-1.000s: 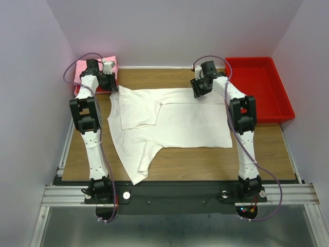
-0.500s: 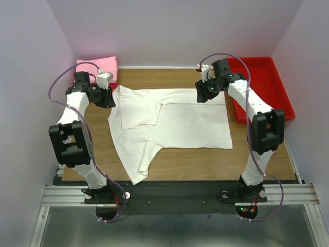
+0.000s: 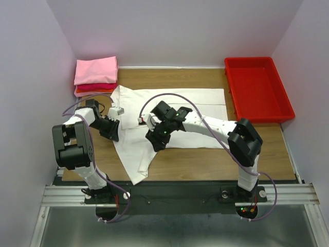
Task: Fold and stack the t-shirts
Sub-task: Fold the tshirt
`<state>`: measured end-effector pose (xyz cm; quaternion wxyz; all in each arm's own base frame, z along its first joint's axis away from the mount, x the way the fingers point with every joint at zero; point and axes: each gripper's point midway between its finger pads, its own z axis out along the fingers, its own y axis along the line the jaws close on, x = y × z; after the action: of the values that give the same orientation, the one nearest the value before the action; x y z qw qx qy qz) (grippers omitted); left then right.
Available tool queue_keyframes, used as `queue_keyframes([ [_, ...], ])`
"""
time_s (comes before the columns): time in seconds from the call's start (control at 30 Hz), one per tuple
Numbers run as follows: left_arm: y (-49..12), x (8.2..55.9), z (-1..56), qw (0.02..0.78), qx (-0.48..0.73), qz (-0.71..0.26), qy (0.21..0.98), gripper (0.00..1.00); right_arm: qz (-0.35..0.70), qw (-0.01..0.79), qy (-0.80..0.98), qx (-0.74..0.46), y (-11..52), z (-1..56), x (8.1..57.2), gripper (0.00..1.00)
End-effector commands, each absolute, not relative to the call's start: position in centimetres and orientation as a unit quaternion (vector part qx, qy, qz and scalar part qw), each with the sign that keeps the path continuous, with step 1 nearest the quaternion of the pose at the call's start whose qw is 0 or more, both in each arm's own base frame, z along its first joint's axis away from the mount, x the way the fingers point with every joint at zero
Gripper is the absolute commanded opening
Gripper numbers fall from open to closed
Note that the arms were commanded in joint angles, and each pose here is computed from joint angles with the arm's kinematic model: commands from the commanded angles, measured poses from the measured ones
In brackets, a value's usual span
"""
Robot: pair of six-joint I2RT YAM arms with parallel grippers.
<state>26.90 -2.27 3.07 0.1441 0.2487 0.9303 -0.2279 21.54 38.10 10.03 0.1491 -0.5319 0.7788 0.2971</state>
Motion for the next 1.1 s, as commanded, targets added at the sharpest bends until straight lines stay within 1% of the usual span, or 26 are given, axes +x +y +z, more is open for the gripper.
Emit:
queue_keyframes([
  [0.0,-0.9,28.8,2.3,0.151,0.244,-0.195,0.938,0.28,0.307,0.185,0.755,-0.548,42.2,10.0,21.3,0.56],
  [0.03,-0.7,28.9,1.7,0.141,0.238,-0.192,0.942,0.28,0.308,0.183,0.756,-0.548,42.8,9.6,21.1,0.56],
  [0.13,-0.1,30.4,1.3,0.146,0.232,-0.179,0.945,0.27,0.304,0.175,0.752,-0.558,44.3,7.9,20.3,0.56],
  [0.23,0.3,31.3,0.9,0.144,0.228,-0.172,0.947,0.27,0.291,0.163,0.758,-0.561,44.5,5.9,20.2,0.54],
  [0.27,0.4,31.9,1.0,0.149,0.227,-0.168,0.948,0.27,0.286,0.159,0.761,-0.56,44.3,5.3,20.2,0.5],
  [0.33,0.7,32.5,0.8,0.152,0.222,-0.16,0.95,0.26,0.268,0.159,0.765,-0.563,43.7,4.4,20.5,0.47],
  [0.43,1.5,34.0,0.4,0.151,0.219,-0.147,0.953,0.24,0.24,0.142,0.775,-0.568,41.7,2.3,20.1,0.37],
  [0.47,1.6,33.9,0.0,0.146,0.216,-0.146,0.954,0.24,0.235,0.148,0.773,-0.569,41.6,2.6,20.3,0.37],
  [0.6,2.8,36.4,0.3,0.158,0.204,-0.132,0.957,0.21,0.209,0.131,0.774,-0.583,38.7,1.2,19.2,0.28],
  [0.67,3.1,37.3,0.4,0.161,0.202,-0.13,0.957,0.2,0.209,0.135,0.77,-0.587,38.0,1.9,18.9,0.26],
  [0.77,2.8,37.1,1.1,0.161,0.209,-0.142,0.954,0.2,0.235,0.137,0.76,-0.59,38.2,3.6,18.0,0.28],
  [0.8,2.6,36.9,1.4,0.163,0.221,-0.147,0.95,0.21,0.251,0.151,0.753,-0.59,38.4,5.6,17.8,0.32],
  [0.83,1.7,36.2,2.0,0.162,0.229,-0.173,0.944,0.23,0.273,0.152,0.746,-0.588,38.9,6.9,17.2,0.35],
  [0.87,1.4,36.0,3.3,0.174,0.24,-0.176,0.939,0.28,0.281,0.164,0.742,-0.586,39.1,8.4,17.2,0.38],
  [0.9,0.9,34.9,3.8,0.169,0.253,-0.19,0.933,0.31,0.285,0.175,0.738,-0.586,39.2,9.7,17.2,0.42],
  [0.93,0.5,34.5,4.6,0.178,0.265,-0.2,0.927,0.33,0.289,0.2,0.73,-0.586,39.0,11.9,17.3,0.44],
  [0.97,0.1,34.2,6.2,0.198,0.275,-0.202,0.919,0.36,0.277,0.211,0.734,-0.583,38.1,12.4,17.7,0.47],
  [1.07,-0.1,33.2,9.0,0.228,0.309,-0.189,0.904,0.39,0.258,0.248,0.736,-0.574,35.6,14.9,18.6,0.52],
])
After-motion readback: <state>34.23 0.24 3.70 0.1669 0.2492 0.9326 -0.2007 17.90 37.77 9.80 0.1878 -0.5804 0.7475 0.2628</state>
